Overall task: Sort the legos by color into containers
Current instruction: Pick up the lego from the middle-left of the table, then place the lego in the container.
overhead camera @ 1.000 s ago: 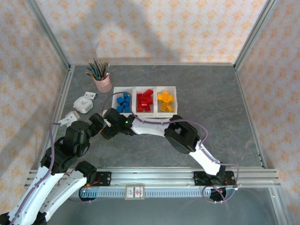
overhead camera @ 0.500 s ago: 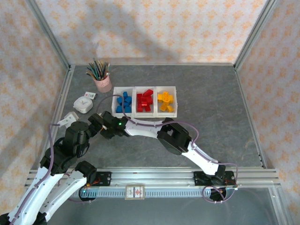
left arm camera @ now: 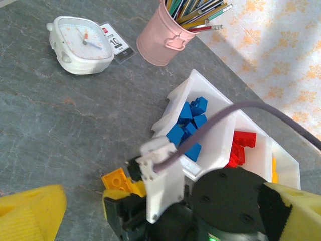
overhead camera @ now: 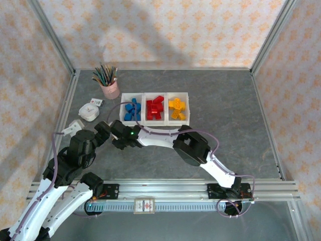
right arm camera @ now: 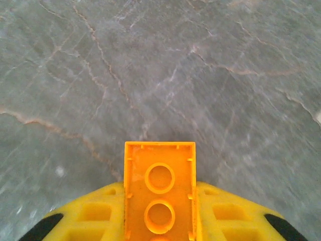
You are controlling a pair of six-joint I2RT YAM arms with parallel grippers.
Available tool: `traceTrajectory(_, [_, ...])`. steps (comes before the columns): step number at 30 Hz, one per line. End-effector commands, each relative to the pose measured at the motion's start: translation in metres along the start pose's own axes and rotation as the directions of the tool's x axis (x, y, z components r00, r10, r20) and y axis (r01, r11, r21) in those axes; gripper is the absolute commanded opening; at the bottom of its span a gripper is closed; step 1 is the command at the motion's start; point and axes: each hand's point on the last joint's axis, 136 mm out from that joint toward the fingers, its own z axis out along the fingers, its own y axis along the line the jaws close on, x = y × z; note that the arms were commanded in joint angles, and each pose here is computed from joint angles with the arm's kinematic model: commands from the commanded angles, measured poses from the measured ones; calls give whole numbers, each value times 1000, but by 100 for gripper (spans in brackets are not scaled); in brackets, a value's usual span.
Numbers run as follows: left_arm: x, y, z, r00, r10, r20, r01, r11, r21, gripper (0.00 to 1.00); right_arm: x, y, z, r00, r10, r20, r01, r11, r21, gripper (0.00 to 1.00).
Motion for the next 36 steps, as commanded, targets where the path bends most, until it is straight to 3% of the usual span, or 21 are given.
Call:
traceTrajectory(1, [-17,-21,-6,999,-2,32,0,998,60,99,-35,-15,-56,986,118,119,-117,993,-15,25])
traceTrajectory(9, [-5,-63,12,998,61,-17,-56,979,195,99,-10,-120,-129,899,382,213,-412,903,124,25])
traceTrajectory(15, [11,-87,39,992,116,-57,-98,964,248,99,25,-220,-170,789,534,304,-609,747,266,26])
traceTrajectory(20, [21,-105,56,987,148,-65,-121,943,310,99,50,-282,-182,726,593,349,-688,638,346,26])
traceTrajectory(25, [27,-112,70,984,164,-73,-134,942,309,99,63,-311,-174,723,597,348,-690,596,412,27])
traceTrajectory(29, [31,-109,77,981,175,-78,-145,945,294,99,53,-314,-175,728,586,357,-685,600,413,51])
traceTrajectory(35, [25,-101,81,982,185,-39,-169,952,255,99,45,-325,-222,691,545,474,-722,547,423,81])
traceTrajectory(36, [15,-99,81,982,191,0,-186,956,229,99,48,-329,-232,676,544,497,-737,525,426,90])
